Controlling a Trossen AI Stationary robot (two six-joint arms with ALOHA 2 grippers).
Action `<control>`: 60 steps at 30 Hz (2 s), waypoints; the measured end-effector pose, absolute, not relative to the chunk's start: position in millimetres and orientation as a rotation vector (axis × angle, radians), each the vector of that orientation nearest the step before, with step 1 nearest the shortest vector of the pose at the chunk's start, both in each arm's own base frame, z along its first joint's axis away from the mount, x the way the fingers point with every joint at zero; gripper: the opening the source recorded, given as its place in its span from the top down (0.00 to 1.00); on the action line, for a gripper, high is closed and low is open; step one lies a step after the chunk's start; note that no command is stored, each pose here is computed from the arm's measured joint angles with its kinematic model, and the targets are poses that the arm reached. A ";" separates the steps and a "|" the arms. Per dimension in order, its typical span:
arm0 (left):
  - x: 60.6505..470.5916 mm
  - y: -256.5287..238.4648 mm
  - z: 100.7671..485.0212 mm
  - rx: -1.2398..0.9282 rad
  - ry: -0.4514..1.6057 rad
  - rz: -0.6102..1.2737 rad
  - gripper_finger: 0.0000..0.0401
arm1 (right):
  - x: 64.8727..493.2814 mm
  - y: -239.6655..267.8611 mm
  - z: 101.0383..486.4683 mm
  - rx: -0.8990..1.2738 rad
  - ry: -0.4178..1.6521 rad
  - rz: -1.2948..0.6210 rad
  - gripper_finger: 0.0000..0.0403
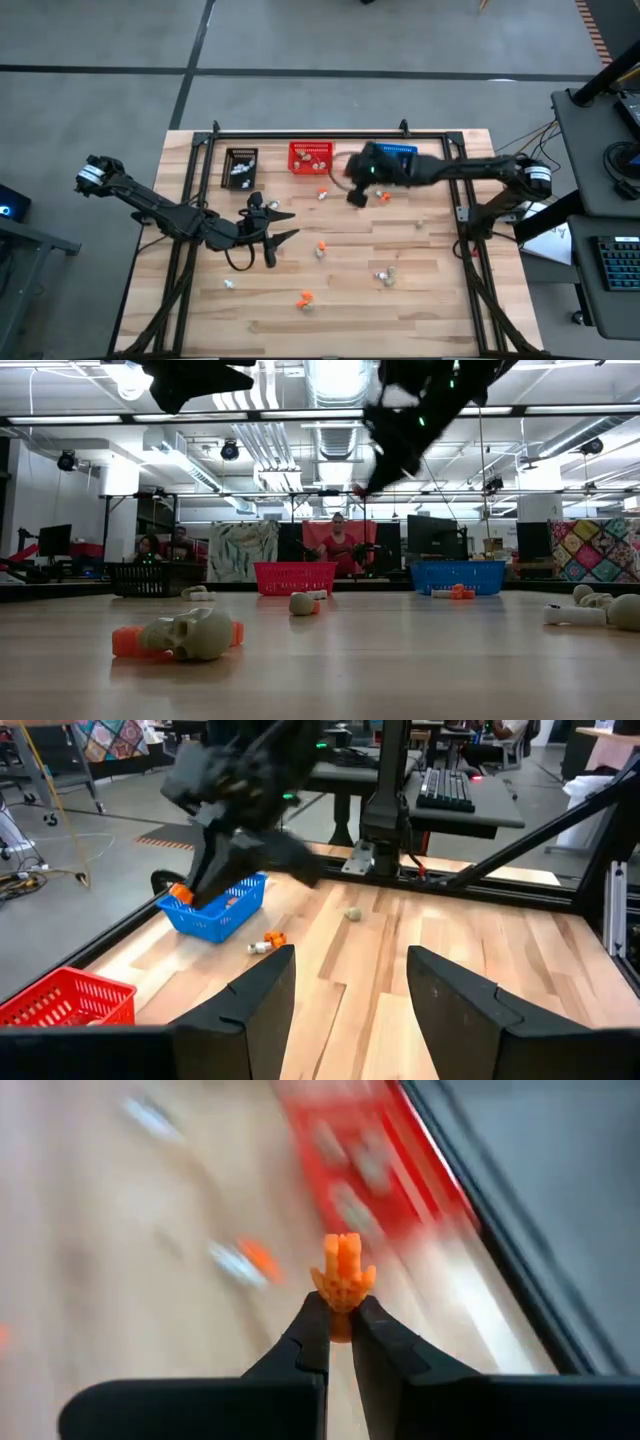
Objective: Sort Halloween decoration
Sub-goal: Put the orange skeleton toy into the blue bin, then put the white skeleton toy into the black bin
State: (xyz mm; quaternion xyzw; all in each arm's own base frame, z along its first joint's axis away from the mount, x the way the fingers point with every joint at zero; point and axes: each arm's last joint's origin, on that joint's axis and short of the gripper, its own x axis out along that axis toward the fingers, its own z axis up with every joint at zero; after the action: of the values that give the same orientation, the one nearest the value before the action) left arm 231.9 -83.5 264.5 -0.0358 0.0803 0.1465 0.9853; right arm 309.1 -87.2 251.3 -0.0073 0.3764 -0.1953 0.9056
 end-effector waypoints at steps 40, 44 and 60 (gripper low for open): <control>232.3 -82.2 261.7 -0.048 0.175 0.347 0.56 | 220.1 -211.3 190.5 0.525 1.223 -0.812 0.80; 232.8 -80.8 261.7 -0.049 0.175 0.352 0.56 | 218.1 -205.3 207.1 0.534 1.152 -0.836 0.80; 248.9 -65.5 245.6 -0.033 0.225 0.437 0.56 | 242.1 -130.4 269.4 0.454 0.866 -0.675 0.80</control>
State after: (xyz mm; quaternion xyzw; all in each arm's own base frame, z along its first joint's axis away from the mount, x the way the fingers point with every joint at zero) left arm 248.9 -65.5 245.6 -0.0166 0.1113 0.2164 0.9698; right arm 242.1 -130.4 269.4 0.2140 0.4078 -0.3181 0.8287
